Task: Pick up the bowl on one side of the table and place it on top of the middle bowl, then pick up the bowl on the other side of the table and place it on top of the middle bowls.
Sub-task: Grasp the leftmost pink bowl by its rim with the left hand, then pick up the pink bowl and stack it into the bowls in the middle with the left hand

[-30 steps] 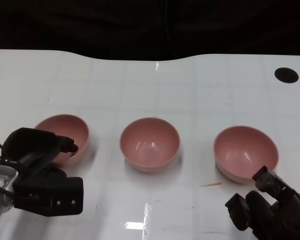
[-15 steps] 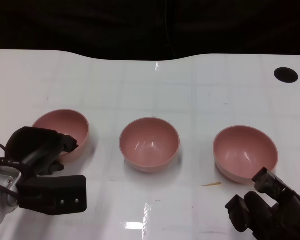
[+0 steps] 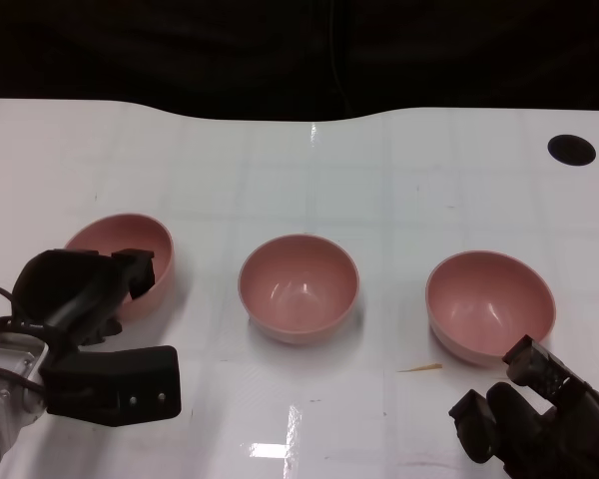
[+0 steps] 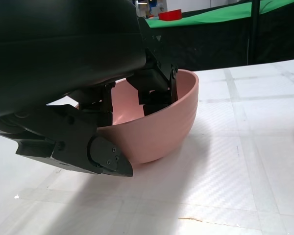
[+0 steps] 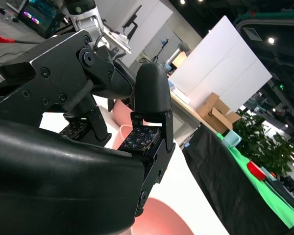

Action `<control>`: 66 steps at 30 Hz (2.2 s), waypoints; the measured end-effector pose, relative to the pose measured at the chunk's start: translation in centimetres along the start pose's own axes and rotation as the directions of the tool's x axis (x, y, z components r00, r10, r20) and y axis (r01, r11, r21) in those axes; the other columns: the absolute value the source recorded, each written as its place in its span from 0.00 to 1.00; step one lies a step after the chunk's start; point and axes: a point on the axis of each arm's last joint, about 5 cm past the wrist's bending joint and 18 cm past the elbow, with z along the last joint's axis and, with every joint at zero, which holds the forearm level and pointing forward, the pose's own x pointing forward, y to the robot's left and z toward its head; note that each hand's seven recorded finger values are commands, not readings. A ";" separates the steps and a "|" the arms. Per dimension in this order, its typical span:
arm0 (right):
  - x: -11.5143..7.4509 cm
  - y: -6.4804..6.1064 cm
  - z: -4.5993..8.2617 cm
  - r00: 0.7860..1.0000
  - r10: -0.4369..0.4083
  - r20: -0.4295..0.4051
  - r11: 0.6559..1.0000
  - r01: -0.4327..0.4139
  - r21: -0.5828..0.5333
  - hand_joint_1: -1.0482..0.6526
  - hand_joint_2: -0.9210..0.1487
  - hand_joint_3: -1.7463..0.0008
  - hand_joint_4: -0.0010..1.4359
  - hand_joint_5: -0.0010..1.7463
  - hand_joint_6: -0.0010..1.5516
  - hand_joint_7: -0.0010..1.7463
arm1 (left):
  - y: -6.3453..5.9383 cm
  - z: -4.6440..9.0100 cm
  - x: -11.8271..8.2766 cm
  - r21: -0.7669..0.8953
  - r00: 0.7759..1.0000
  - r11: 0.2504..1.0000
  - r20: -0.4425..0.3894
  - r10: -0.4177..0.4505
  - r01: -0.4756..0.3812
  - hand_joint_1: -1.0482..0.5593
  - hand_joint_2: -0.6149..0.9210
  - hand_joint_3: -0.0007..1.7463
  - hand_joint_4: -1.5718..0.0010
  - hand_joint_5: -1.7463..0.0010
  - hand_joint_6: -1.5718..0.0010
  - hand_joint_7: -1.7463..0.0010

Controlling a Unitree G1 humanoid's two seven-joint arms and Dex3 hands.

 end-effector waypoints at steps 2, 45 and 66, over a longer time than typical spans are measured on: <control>0.0 0.0 0.0 1.000 0.000 0.000 1.000 0.000 0.000 0.59 0.41 0.35 0.57 1.00 0.53 0.81 | 0.0 0.0 0.0 0.000 1.000 1.000 0.001 0.003 -0.003 0.67 1.00 0.02 0.52 0.08 0.57 0.14; 0.2 -0.2 -0.1 1.000 0.023 -0.003 0.999 -0.023 -0.025 0.58 0.37 0.38 0.57 1.00 0.53 0.81 | 10.6 5.3 0.5 0.048 0.881 0.977 0.444 0.165 -0.208 0.67 0.95 0.00 0.55 0.00 0.59 0.07; 0.3 -0.3 -0.2 1.000 0.027 -0.009 0.999 -0.027 -0.017 0.59 0.39 0.37 0.57 1.00 0.52 0.82 | 9.3 8.5 1.1 -0.002 0.838 0.985 0.526 0.145 -0.170 0.58 0.99 0.08 0.54 0.02 0.59 0.08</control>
